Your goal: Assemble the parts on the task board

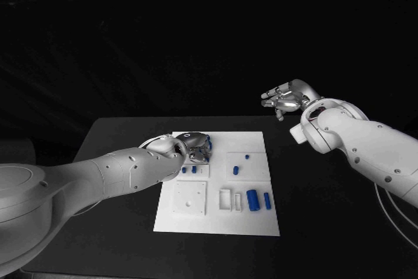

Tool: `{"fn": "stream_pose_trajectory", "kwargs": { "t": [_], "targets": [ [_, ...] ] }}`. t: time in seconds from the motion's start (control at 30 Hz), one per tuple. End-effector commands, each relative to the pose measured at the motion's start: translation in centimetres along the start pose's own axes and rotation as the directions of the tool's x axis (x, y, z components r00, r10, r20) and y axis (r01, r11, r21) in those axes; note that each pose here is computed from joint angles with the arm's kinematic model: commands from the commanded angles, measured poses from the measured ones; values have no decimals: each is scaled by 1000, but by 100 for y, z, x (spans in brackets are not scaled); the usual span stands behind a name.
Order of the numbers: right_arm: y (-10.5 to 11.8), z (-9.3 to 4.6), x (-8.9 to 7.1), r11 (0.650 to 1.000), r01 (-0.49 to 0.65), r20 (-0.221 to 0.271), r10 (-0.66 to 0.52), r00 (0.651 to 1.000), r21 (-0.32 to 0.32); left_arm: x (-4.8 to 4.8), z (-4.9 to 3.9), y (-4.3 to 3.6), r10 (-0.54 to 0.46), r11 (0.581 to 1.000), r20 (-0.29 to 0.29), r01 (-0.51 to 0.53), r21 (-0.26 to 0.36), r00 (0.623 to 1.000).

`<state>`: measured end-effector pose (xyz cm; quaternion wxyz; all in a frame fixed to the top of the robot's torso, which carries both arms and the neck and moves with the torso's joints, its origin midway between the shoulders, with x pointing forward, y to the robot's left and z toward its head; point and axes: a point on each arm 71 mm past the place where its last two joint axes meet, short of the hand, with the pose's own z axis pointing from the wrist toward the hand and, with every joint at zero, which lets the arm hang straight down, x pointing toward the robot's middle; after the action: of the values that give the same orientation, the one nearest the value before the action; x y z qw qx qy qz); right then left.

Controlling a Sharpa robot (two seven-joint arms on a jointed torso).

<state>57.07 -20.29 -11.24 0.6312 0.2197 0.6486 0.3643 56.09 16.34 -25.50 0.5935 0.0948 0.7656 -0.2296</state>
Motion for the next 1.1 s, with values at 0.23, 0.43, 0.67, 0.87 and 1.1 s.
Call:
{"fn": "stream_pose_trajectory", "kwargs": {
  "t": [0.23, 0.43, 0.67, 0.87, 1.1],
  "targets": [
    [26, 0, 23, 1000, 3, -12, -4, 1000, -14, 62, 15, 8, -13, 1000, -34, 13, -7, 999],
    [27, 0, 25, 1000, 3, -13, -3, 1000, -14, 74, 14, 21, -16, 1000, -39, 16, -4, 999],
    [27, 1, 26, 1000, 3, -14, -3, 1000, -14, 75, 6, 9, -53, 998, -40, 54, 30, 998],
    [24, 2, 26, 1000, 4, -14, -4, 1000, -13, 59, -7, 12, -77, 996, -21, 78, 50, 997],
    [27, 1, 27, 1000, 4, -15, -4, 1000, -13, 34, -24, 37, -104, 993, 10, 103, 52, 995]
  ]
}}
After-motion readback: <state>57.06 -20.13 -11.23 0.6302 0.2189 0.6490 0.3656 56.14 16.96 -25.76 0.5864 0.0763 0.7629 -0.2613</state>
